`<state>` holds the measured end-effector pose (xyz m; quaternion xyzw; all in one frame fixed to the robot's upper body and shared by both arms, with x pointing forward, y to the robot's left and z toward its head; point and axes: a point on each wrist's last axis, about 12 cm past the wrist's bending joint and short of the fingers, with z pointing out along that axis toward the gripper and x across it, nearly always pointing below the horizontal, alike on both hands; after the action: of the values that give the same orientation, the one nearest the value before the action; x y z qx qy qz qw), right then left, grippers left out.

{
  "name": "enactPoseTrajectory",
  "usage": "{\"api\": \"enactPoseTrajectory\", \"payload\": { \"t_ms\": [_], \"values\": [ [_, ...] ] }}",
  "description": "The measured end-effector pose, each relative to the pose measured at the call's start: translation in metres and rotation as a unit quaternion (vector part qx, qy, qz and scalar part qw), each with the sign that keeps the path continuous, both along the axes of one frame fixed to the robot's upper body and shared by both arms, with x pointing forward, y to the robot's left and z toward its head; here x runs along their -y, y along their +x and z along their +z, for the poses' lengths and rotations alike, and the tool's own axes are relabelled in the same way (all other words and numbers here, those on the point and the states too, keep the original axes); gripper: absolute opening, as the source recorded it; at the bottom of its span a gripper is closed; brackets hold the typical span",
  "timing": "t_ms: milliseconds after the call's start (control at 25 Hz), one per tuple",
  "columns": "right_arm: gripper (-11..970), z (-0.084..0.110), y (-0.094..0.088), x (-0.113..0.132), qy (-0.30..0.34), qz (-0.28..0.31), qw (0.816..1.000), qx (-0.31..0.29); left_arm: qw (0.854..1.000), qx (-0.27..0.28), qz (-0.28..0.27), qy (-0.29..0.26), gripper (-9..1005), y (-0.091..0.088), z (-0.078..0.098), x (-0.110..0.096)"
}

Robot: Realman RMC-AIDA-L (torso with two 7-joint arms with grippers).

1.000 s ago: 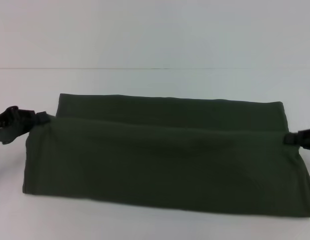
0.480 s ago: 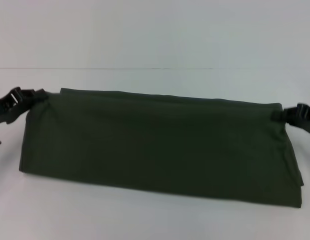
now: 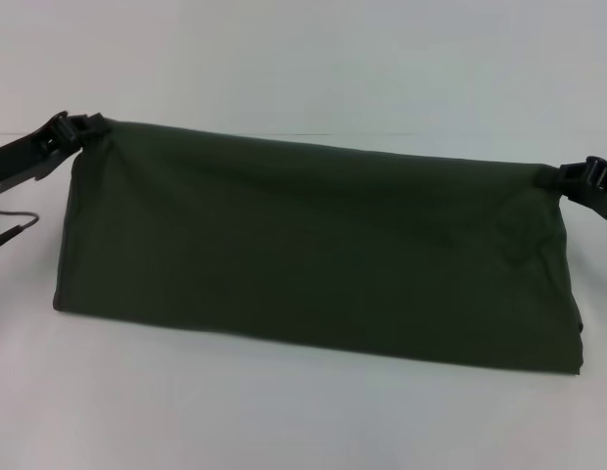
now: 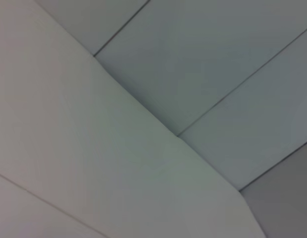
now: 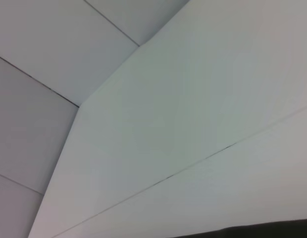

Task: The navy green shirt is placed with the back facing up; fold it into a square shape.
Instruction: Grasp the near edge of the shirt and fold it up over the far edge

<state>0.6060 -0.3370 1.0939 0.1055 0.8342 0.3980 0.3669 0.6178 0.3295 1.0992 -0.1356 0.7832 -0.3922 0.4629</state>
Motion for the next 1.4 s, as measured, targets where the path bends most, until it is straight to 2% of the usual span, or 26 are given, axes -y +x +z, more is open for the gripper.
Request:
{"api": "enactPoseTrajectory", "payload": {
  "t_ms": [200,440,680,1040,1400],
  "values": [
    [80,-0.01,0.003,-0.008,-0.023,-0.018,1.0,0.01,0.998,0.011,0.031,0.047,115,0.013,-0.004,0.015],
    [83,-0.022,0.006,-0.018,-0.051,-0.044,0.998,0.015,0.993,0.027,0.054,0.099,118,0.02,-0.013,0.035],
    [86,-0.028,0.008,-0.026,-0.062,-0.067,0.995,0.038,0.988,0.049,0.066,0.129,121,0.023,-0.02,0.054],
    [90,-0.036,0.01,-0.035,-0.083,-0.077,0.992,0.062,0.978,0.103,0.078,0.162,126,0.02,-0.029,0.071],
    [449,-0.037,0.009,-0.038,-0.072,-0.086,0.99,0.081,0.976,0.11,0.106,0.157,130,0.015,-0.034,0.068]
  ]
}}
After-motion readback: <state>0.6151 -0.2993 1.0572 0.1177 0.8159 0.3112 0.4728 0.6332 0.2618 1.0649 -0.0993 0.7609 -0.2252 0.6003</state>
